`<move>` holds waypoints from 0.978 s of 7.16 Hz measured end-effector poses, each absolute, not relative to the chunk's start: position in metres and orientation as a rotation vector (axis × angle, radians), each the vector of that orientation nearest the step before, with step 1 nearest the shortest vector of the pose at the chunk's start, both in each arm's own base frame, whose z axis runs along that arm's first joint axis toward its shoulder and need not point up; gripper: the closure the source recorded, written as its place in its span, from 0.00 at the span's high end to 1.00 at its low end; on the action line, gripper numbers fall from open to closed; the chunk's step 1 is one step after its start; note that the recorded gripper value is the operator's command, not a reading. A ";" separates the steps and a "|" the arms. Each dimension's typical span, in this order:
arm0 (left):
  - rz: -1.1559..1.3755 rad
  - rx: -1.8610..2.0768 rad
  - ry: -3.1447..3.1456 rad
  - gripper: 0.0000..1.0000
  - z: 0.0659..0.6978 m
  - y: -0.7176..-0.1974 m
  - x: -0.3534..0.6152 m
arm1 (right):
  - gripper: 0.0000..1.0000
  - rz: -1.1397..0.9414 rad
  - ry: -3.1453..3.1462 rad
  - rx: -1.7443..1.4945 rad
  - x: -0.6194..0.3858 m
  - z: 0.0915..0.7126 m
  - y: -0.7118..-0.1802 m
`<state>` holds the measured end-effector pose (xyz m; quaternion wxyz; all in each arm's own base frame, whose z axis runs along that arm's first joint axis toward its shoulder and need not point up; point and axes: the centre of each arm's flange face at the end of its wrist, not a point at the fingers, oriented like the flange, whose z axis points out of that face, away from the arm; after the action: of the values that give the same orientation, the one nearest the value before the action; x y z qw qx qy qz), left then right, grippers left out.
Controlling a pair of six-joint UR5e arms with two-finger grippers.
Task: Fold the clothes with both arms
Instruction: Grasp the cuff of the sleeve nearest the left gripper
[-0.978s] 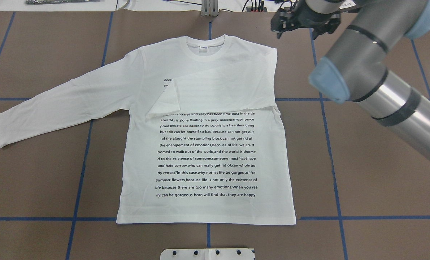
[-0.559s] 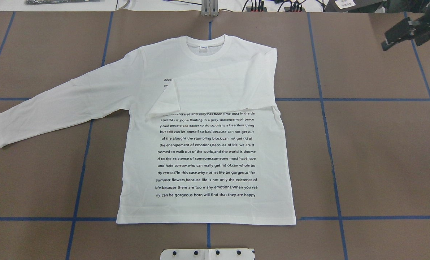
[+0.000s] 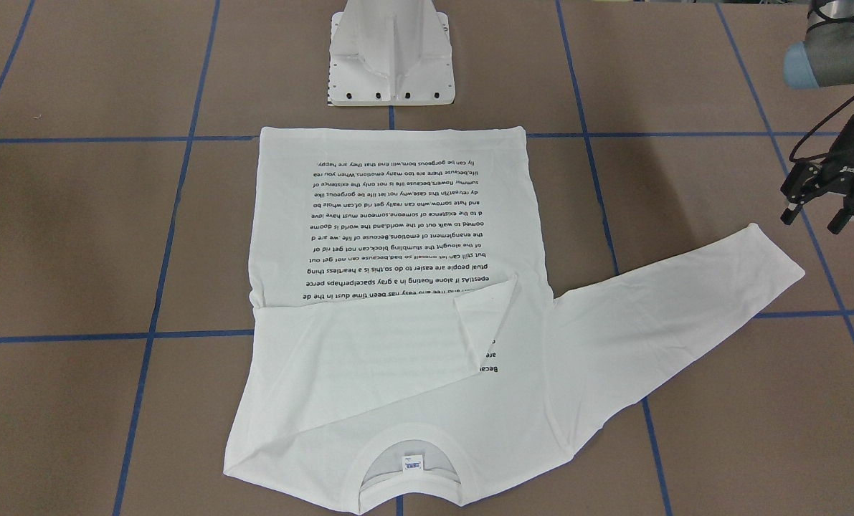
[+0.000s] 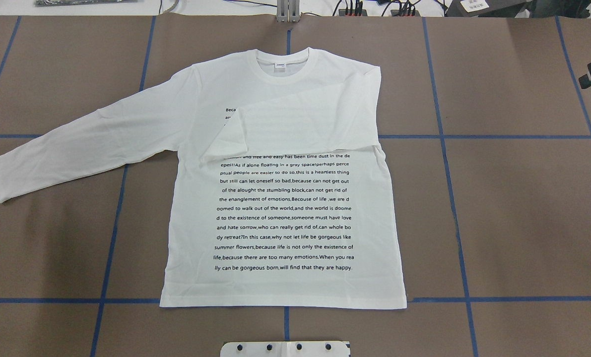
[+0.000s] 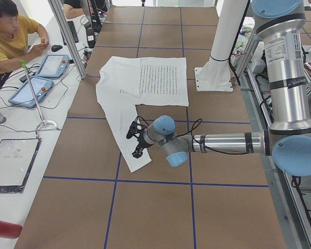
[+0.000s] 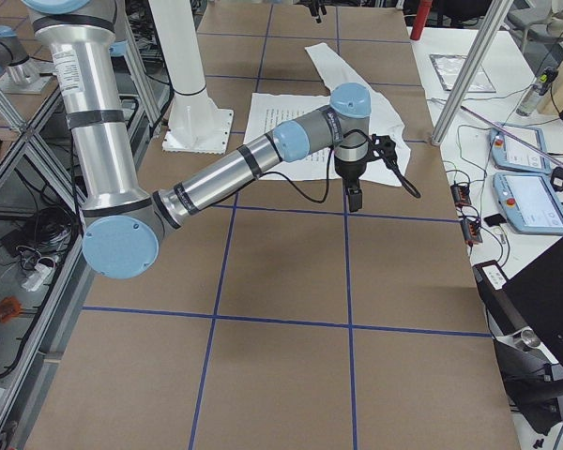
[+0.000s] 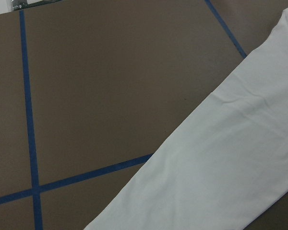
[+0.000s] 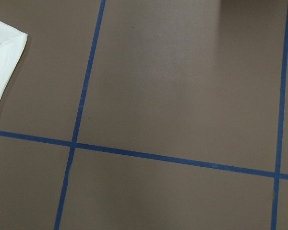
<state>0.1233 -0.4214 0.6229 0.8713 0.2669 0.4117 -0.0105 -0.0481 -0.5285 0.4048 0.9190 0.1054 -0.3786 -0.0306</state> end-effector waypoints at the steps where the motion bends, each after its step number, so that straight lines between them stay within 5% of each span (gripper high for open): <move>1: -0.026 0.539 0.855 0.78 0.636 -0.415 0.142 | 1.00 -0.062 -0.777 0.216 -0.048 0.406 -0.528; 5: 0.041 0.493 0.842 0.77 0.659 -0.393 0.182 | 1.00 -0.057 -0.773 0.215 -0.047 0.407 -0.528; 7: 0.052 0.484 0.819 0.68 0.670 -0.387 0.190 | 1.00 -0.057 -0.772 0.214 -0.047 0.407 -0.528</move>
<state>0.1897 -0.3874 0.6697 0.8887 0.2327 0.3943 0.0248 -0.0470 -0.5276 0.4072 0.9204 0.1043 -0.3759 -0.0277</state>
